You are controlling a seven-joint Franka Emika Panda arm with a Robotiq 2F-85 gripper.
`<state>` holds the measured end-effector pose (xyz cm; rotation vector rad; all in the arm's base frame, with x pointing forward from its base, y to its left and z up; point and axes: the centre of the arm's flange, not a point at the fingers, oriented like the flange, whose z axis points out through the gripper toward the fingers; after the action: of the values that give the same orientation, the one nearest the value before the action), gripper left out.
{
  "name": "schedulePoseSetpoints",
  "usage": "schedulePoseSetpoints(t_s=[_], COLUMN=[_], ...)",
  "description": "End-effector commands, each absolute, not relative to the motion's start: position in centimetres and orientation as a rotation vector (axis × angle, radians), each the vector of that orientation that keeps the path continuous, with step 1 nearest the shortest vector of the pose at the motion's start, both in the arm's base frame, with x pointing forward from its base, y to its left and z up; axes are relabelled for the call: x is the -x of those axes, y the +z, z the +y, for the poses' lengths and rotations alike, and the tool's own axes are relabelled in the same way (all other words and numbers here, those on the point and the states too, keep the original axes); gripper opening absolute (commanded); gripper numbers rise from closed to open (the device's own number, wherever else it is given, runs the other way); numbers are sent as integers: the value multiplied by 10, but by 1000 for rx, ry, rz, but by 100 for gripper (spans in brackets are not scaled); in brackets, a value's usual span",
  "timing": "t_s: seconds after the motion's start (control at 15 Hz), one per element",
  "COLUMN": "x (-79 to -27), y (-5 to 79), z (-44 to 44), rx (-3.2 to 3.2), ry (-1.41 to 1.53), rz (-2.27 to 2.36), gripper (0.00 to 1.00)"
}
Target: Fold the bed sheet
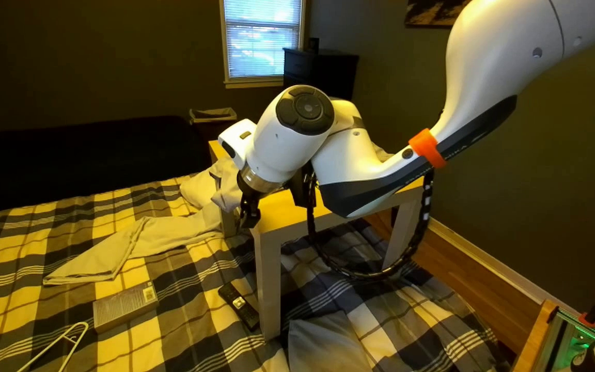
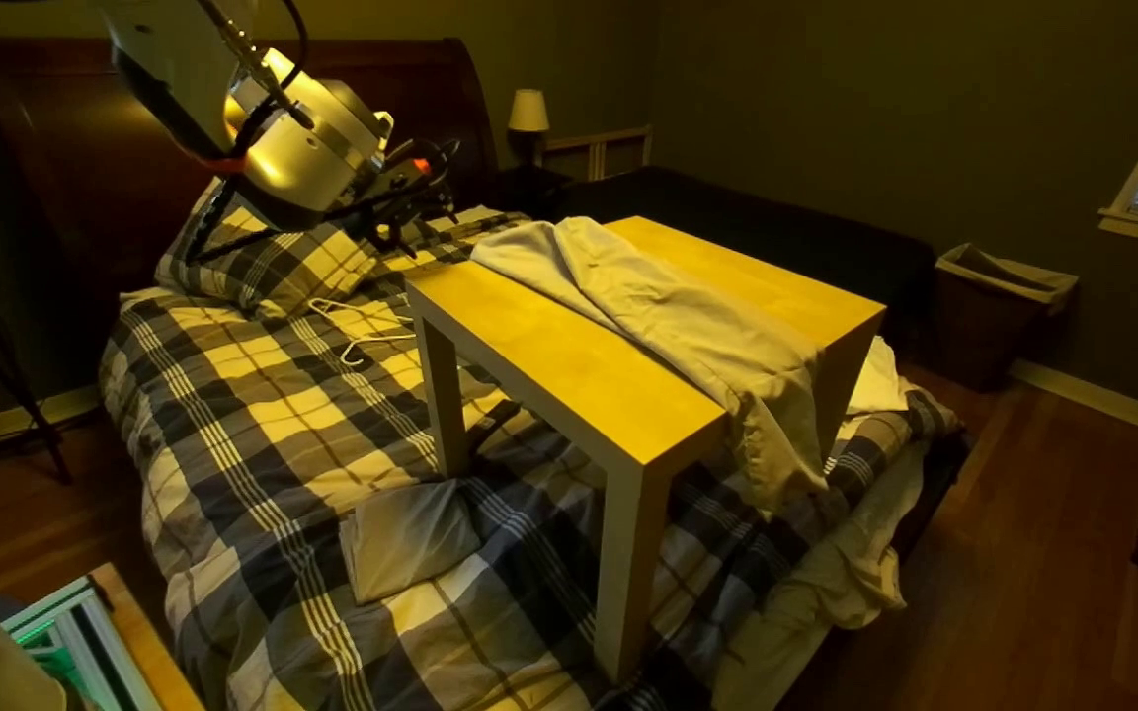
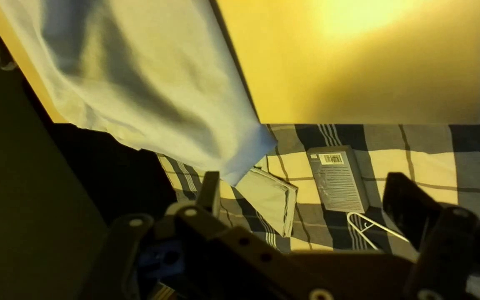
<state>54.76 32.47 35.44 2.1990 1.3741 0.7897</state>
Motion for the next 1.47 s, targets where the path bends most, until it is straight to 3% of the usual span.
schedulePoseSetpoints(t_s=[0.0,1.13,1.2,1.27,1.4], x=[-570,-611,-611,-611,-612], y=[327,283,281,280,278], z=[352,352,352,352,352], rx=[-2040,-1629,-1622,-1611,-1597], ry=[758,625,619,617,620], rz=[1518,1509,1506,1505,1501], gripper=[100,100,75,75,58])
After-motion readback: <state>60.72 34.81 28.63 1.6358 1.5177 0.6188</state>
